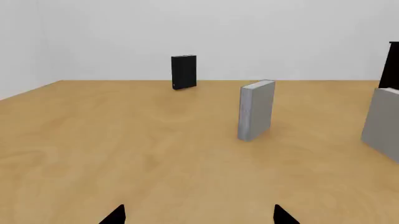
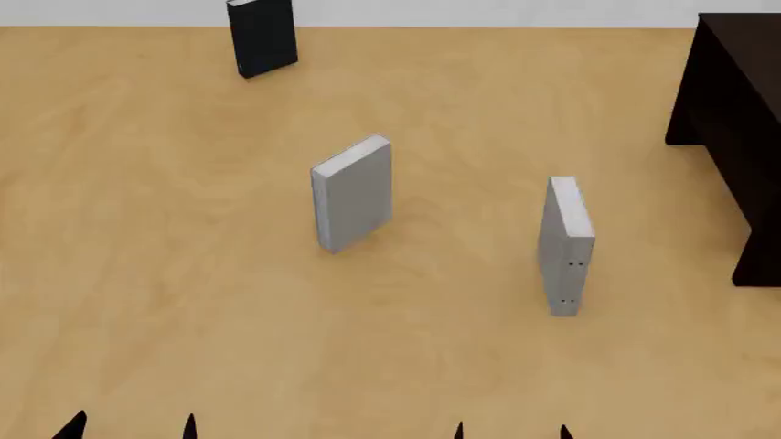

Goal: Pick up the book on the right and place it on the cabinet shelf.

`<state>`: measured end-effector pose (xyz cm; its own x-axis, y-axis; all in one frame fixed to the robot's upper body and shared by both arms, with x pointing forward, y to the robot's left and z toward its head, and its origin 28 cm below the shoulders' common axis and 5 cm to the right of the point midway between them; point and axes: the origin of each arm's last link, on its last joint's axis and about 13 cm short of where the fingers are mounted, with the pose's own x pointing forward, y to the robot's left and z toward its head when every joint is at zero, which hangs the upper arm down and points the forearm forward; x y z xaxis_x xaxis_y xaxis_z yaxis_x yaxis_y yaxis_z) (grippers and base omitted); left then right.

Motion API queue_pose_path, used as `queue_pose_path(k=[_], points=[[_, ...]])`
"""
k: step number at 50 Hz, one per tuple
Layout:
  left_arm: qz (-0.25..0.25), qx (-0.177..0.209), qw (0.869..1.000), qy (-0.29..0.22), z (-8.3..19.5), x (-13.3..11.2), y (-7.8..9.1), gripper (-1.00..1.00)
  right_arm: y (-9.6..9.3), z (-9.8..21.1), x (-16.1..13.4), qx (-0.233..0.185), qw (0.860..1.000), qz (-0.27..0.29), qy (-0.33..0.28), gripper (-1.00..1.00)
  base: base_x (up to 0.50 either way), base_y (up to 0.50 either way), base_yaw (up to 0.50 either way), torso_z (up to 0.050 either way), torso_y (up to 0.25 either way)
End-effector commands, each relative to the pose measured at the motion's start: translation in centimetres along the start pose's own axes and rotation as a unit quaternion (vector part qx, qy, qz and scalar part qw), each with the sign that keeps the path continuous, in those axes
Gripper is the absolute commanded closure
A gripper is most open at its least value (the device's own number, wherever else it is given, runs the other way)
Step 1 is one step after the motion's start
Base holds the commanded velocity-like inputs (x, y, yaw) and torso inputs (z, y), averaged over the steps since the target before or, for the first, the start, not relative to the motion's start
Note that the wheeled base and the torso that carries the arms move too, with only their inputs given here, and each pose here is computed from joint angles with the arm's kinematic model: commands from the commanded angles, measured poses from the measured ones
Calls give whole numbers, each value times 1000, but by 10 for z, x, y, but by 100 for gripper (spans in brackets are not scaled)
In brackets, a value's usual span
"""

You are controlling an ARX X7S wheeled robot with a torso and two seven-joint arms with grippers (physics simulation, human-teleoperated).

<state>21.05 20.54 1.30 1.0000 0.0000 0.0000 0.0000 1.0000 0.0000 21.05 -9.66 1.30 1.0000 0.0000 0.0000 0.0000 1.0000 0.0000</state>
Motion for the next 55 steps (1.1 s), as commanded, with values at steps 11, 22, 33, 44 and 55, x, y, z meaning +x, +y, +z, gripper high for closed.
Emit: queue_pose_path(k=[11,22,33,44,55], points=[[1,0,1000,-5,1,0,0,-100,1,-1,1,-2,1000,0,-1,-100,0,0,0,0,0],[11,-22,1000,-16,3,0,2,-100,-2,23,7,-13,1000,-9,-23,-100,0,0,0,0,0],[1,-48,992,-115,26,-6,2,-100,-9,91,26,-32,996,-5,-87,-100,0,0,0,0,0],[13,-12,978,-210,49,-17,3,-100,-21,158,35,-56,992,1,-110,-100,0,0,0,0,0],[64,13,957,-284,63,-27,7,-100,-36,211,43,-96,988,-38,-114,-100,0,0,0,0,0]])
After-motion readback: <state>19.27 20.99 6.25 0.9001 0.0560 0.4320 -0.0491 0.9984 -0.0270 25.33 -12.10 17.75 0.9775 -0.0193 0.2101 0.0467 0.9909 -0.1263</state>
